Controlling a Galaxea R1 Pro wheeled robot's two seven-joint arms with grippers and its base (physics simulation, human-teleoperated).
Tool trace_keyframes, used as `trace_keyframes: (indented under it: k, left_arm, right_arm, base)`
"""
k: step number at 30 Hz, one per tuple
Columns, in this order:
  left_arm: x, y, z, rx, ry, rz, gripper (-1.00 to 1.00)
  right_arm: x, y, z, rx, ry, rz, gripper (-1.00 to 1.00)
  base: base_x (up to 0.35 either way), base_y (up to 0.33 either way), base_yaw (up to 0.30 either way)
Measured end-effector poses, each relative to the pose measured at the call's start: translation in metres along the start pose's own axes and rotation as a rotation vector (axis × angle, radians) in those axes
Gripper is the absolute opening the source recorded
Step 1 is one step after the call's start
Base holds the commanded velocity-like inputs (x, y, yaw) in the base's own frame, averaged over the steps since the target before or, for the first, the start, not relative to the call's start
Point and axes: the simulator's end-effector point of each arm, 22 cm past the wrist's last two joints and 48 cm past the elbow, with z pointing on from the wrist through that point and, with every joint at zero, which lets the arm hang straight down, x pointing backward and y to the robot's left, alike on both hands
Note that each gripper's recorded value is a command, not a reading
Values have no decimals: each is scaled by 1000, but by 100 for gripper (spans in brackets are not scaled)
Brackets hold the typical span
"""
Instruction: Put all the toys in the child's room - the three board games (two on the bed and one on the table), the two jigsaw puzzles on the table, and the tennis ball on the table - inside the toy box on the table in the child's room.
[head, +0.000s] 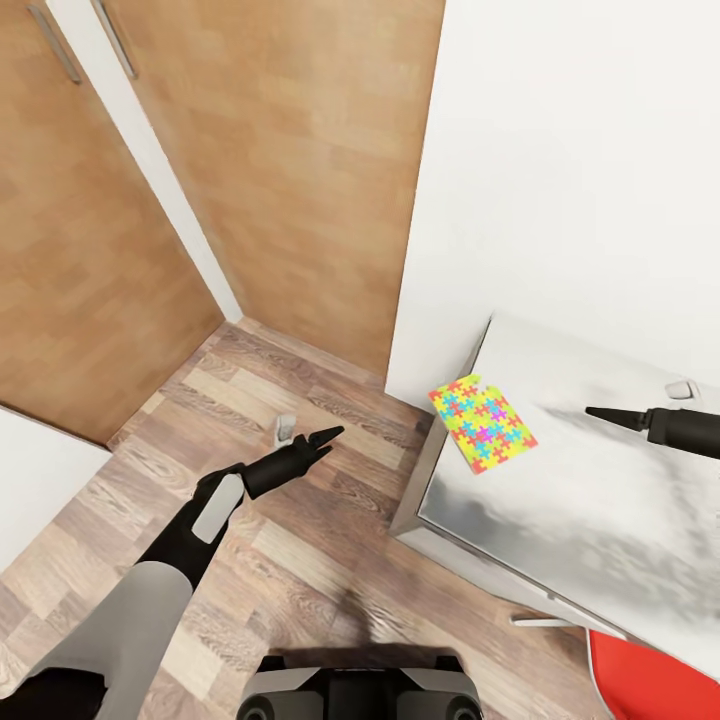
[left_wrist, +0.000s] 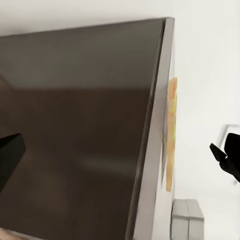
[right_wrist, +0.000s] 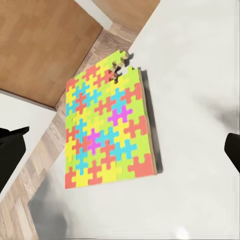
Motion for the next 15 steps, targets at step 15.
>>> trace_keyframes:
  k: [15]
  left_arm:
    - [-2,2,3,-9,-9,11,100]
  right_arm:
    - [5,7,1,-13,12,-10,100]
  base:
    - [0,0,-244]
